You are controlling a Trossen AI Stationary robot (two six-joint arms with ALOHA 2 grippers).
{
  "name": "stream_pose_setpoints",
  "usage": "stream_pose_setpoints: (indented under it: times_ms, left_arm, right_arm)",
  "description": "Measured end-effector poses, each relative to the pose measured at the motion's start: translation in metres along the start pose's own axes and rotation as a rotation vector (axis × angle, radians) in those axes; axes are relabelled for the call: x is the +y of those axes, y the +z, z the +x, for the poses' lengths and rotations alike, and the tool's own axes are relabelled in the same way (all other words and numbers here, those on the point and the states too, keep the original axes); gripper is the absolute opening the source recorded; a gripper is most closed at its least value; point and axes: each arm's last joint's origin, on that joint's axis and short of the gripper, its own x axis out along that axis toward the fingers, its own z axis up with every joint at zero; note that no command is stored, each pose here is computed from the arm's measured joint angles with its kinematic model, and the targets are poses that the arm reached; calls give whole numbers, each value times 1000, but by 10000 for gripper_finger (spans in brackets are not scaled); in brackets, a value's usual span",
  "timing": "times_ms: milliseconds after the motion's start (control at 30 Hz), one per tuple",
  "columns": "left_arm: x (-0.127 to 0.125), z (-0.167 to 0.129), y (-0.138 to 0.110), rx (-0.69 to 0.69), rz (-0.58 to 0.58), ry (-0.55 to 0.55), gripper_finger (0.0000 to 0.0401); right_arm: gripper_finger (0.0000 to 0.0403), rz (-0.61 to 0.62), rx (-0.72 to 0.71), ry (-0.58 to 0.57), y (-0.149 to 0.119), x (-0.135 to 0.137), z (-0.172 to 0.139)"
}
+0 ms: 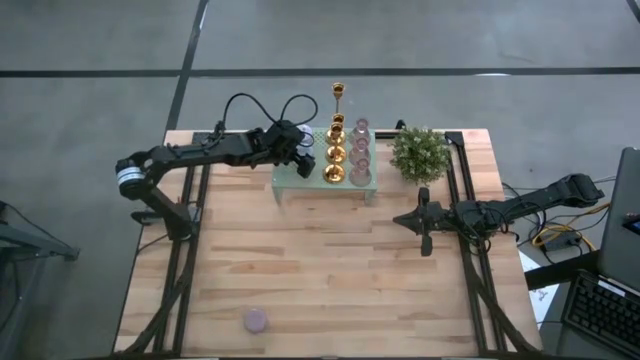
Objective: Pick & Place candle stick holders
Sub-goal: Put the blue scented candle on the shelf aligned with the other scented candle, then put the pink scented candle on the shelf aligned with the other scented candle
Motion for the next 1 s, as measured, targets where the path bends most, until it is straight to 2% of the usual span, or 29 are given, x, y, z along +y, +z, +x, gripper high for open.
stream_pose_setpoints:
  times_ms: [133,267,567,733,1000]
  left_arm:
    - [0,0,0,0,-6,0,376]
    - [0,-3,1,-4,1,-9,387]
    - [1,-41,11,-59,21,-37,387]
    - [-6,-68,0,24,62,-78,387]
    - [-42,-112,-34,141,170,-209,387]
  right_arm:
    - [8,0,0,0,0,0,0]
    - [8,0,0,0,0,0,0]
    - [8,0,0,0,0,0,0]
    - [8,0,0,0,0,0,0]
    - [8,0,1,0,0,0,0]
